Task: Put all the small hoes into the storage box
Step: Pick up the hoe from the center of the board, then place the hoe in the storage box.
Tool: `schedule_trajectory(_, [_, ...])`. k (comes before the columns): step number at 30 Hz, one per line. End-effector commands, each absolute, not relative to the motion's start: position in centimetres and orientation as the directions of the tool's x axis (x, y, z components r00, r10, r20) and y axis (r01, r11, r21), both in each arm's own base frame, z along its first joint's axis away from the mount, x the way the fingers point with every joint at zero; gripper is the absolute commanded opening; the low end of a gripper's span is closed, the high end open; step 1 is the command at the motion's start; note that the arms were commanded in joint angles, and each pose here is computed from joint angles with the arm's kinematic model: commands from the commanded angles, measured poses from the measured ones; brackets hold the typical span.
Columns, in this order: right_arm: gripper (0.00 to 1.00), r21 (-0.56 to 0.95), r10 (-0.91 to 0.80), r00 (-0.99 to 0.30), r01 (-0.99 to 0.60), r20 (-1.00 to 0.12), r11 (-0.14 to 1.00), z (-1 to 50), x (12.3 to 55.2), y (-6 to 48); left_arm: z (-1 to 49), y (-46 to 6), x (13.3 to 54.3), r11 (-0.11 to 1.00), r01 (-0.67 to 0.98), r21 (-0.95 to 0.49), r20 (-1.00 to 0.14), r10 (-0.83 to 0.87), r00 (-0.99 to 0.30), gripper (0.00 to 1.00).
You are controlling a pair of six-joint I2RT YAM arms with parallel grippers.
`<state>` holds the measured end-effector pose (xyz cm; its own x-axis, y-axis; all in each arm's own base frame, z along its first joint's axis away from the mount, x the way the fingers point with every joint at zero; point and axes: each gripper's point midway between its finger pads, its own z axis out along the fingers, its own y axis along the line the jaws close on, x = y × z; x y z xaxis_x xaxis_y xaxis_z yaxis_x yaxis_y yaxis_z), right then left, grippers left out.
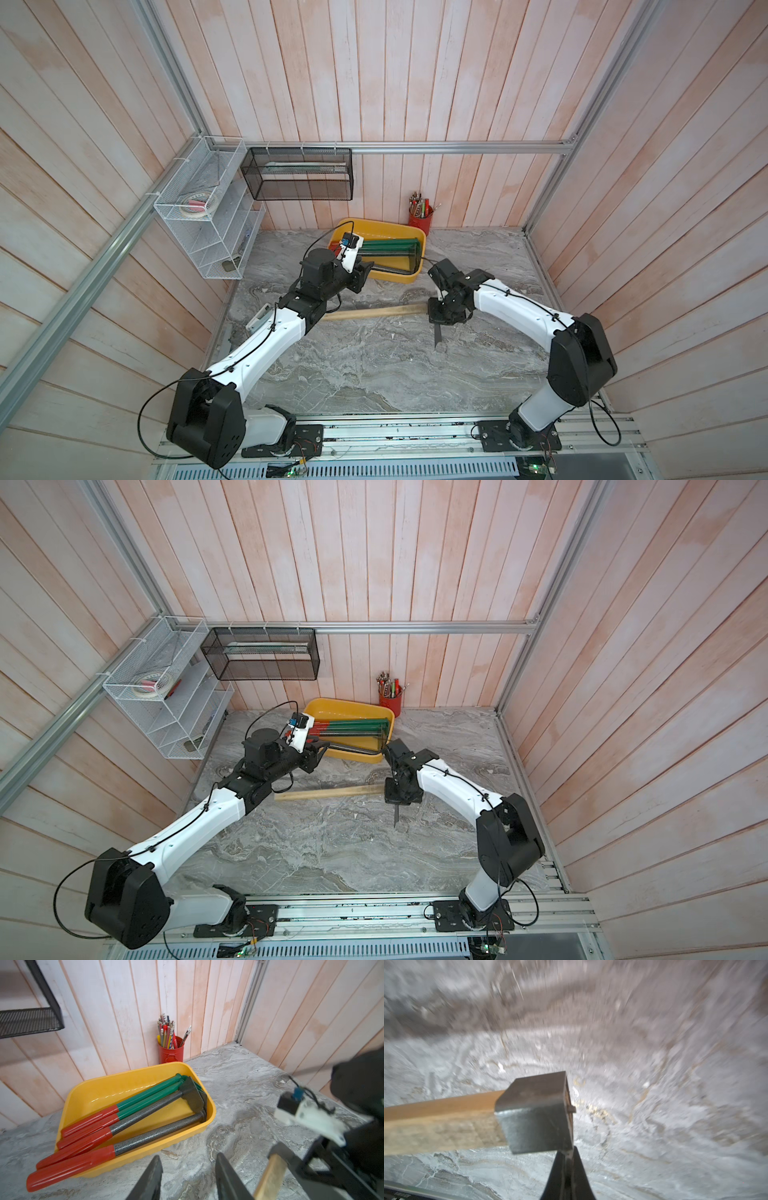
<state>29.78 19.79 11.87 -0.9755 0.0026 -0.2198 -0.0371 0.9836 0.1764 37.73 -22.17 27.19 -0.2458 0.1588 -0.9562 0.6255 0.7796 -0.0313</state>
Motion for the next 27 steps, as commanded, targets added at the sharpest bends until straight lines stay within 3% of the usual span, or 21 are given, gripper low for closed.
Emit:
schedule_trajectory(1, [0.00, 0.034, -0.143, -0.939, -0.162, -0.312, 0.986, 15.6, 32.8, 16.5, 26.9, -23.3, 36.0, 0.732, 0.680, 0.035, -0.946, 0.243, -0.212, 0.52])
schedule_trajectory(5, [0.00, -0.030, -0.154, -0.892, -0.156, -0.424, 0.987, 19.0, 37.2, 14.7, 26.0, -24.5, 35.3, 0.710, 0.694, 0.119, -0.907, 0.362, -0.214, 0.75])
schedule_trajectory(8, [0.00, -0.071, -0.181, -0.866, -0.167, -0.466, 0.983, 20.4, 39.5, 14.4, 25.0, -25.5, 34.9, 0.683, 0.707, 0.184, -0.867, 0.452, -0.210, 0.83])
schedule_trajectory(16, [0.00, -0.077, -0.211, -0.821, -0.201, -0.531, 0.976, 22.4, 41.5, 14.9, 21.3, -24.2, 37.3, 0.663, 0.623, 0.415, -0.695, 0.673, -0.253, 0.84])
schedule_trajectory(23, [0.00, -0.049, -0.194, -0.808, -0.201, -0.556, 0.978, 23.8, 41.5, 15.2, 19.9, -23.6, 37.7, 0.641, 0.615, 0.459, -0.649, 0.715, -0.260, 0.81])
schedule_trajectory(27, [0.00, -0.033, -0.198, -0.808, -0.216, -0.555, 0.976, 24.1, 41.1, 15.5, 19.5, -23.9, 38.0, 0.635, 0.618, 0.464, -0.648, 0.719, -0.251, 0.75])
